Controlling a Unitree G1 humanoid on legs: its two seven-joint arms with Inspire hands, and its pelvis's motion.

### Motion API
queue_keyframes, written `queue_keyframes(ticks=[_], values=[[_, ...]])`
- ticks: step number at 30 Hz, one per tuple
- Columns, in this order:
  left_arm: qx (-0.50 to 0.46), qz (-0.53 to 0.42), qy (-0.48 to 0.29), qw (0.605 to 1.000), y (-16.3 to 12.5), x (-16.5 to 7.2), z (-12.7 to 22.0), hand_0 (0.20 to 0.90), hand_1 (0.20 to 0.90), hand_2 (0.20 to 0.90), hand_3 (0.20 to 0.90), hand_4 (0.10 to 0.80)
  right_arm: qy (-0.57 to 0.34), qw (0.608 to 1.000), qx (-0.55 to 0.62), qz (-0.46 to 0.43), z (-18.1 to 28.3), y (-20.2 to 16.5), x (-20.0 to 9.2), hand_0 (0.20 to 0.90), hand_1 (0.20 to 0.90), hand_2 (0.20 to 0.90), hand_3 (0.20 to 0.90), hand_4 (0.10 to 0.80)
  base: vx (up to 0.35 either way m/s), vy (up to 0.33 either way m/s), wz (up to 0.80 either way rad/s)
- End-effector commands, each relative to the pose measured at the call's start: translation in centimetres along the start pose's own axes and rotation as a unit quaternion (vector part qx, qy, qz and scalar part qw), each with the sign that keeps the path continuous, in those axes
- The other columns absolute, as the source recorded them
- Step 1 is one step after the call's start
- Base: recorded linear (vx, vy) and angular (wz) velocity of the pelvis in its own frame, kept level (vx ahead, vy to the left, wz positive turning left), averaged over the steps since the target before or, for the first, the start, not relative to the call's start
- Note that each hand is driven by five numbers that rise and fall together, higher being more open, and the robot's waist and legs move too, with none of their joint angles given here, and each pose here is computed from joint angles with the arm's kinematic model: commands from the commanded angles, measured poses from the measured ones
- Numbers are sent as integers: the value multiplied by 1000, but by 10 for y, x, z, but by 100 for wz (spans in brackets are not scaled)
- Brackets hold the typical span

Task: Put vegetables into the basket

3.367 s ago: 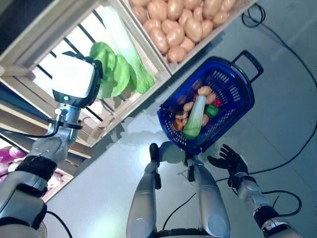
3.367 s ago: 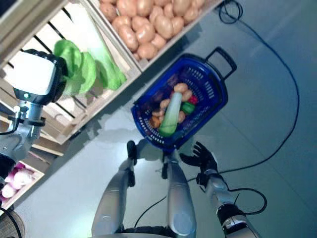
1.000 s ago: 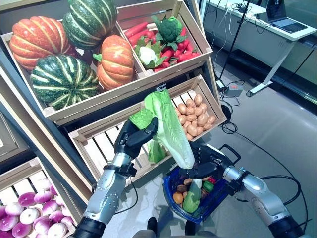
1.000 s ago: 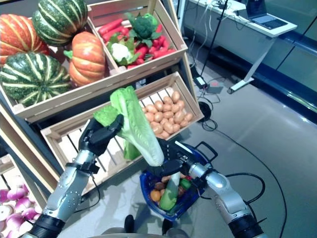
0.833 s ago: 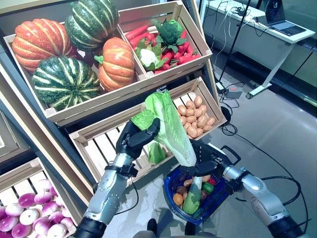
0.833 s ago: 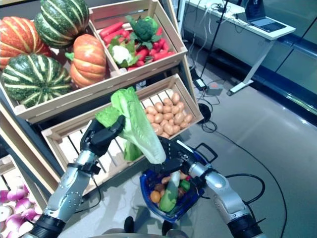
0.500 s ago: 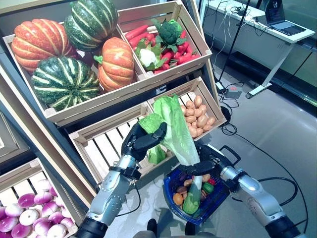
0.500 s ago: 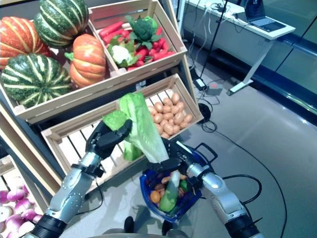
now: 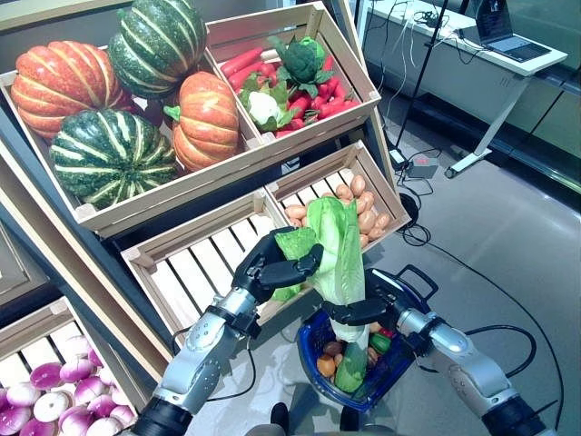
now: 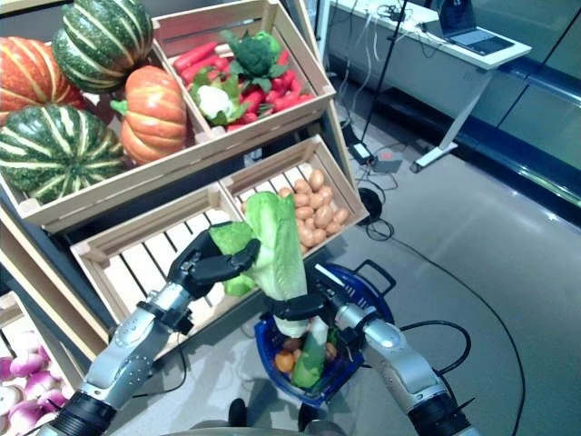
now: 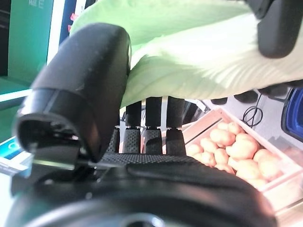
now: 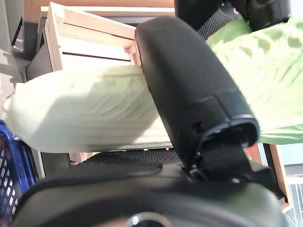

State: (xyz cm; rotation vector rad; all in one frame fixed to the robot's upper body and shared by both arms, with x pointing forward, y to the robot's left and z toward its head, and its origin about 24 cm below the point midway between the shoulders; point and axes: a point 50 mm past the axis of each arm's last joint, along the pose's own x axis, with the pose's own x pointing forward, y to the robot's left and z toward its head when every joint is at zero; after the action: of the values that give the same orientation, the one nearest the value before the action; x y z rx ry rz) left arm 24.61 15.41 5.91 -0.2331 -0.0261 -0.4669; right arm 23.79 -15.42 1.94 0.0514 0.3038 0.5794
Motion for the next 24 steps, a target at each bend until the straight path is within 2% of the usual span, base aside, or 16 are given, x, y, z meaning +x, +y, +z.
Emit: queue_keyframes(ticks=[1, 7, 8, 9, 24], values=[[23, -69, -92, 993, -15, 18, 40, 300, 300, 300, 300, 400, -137, 990, 21, 22, 56, 5, 10, 300, 300, 300, 300, 400, 0, 0, 0], [1, -46, -97, 994, -10, 15, 40, 300, 300, 300, 300, 400, -134, 991, 23, 9, 53, 3, 7, 300, 300, 300, 300, 400, 0, 0, 0], [-9, -33, -98, 995, -8, 14, 40, 662, 662, 662, 662, 642, -134, 991, 24, 4, 52, 1, 6, 300, 300, 300, 300, 400, 0, 0, 0], [-11, -31, -99, 995, -7, 14, 40, 900, 900, 900, 900, 800, -133, 991, 27, 0, 51, 0, 6, 300, 300, 300, 300, 400, 0, 0, 0], [-25, -10, -94, 995, -3, 9, 35, 900, 900, 900, 900, 800, -139, 988, 42, -60, 45, -15, -5, 300, 300, 300, 300, 400, 0, 0, 0]])
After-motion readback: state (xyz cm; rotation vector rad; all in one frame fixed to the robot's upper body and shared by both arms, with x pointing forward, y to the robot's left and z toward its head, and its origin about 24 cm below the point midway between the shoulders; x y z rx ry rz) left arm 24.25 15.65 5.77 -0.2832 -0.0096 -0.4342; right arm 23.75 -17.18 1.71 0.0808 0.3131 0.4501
